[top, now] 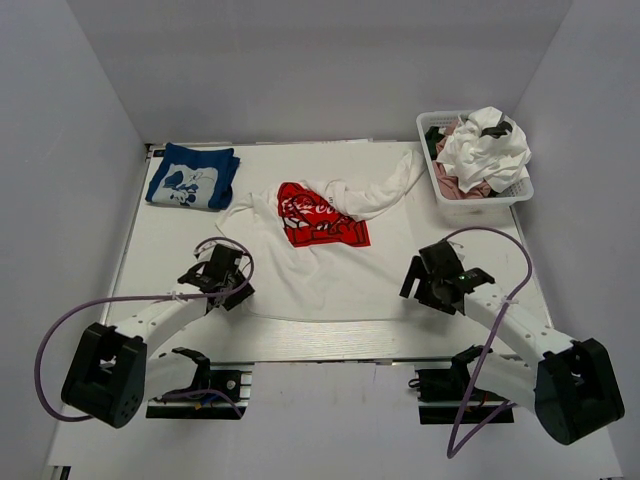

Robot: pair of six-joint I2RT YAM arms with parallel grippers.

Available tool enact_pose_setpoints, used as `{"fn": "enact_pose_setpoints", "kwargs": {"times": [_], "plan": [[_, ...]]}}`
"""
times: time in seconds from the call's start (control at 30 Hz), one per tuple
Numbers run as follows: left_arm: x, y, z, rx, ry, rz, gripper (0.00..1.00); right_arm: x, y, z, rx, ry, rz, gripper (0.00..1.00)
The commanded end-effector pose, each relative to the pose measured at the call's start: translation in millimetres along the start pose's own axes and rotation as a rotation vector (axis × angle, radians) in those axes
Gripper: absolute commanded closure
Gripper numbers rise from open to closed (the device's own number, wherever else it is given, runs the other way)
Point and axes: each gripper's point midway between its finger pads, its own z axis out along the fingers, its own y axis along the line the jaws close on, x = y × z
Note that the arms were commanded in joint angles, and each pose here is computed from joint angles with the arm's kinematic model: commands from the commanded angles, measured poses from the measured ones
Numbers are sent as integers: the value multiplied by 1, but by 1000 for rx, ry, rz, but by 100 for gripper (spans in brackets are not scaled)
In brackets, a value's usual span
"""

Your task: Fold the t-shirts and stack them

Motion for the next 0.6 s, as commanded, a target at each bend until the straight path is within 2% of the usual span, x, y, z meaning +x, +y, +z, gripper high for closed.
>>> {"fn": "enact_pose_setpoints", "kwargs": {"times": [0.0, 0.03, 0.1, 0.33, 0.47, 0.53, 0.57], "plan": [[30, 19, 14, -45, 108, 18, 56, -9, 0, -13, 5, -16, -3, 10], [30, 19, 14, -45, 108, 18, 78, -8, 1, -14, -4, -8, -15, 10], [32, 22, 14, -53, 114, 20, 100, -5, -2, -14, 4, -3, -15, 10], [18, 8, -3, 23, 52, 35, 100, 24, -24, -5, 103, 95, 12, 10], [12, 5, -13, 61, 13, 27, 100, 39, -13, 3, 32, 154, 22, 10], [10, 1, -18, 92, 6, 33, 100, 38, 4, 8, -49, 156, 23, 14], [7, -2, -21, 110, -8, 41, 100, 38, 7, 9, -66, 158, 16, 28]]}}
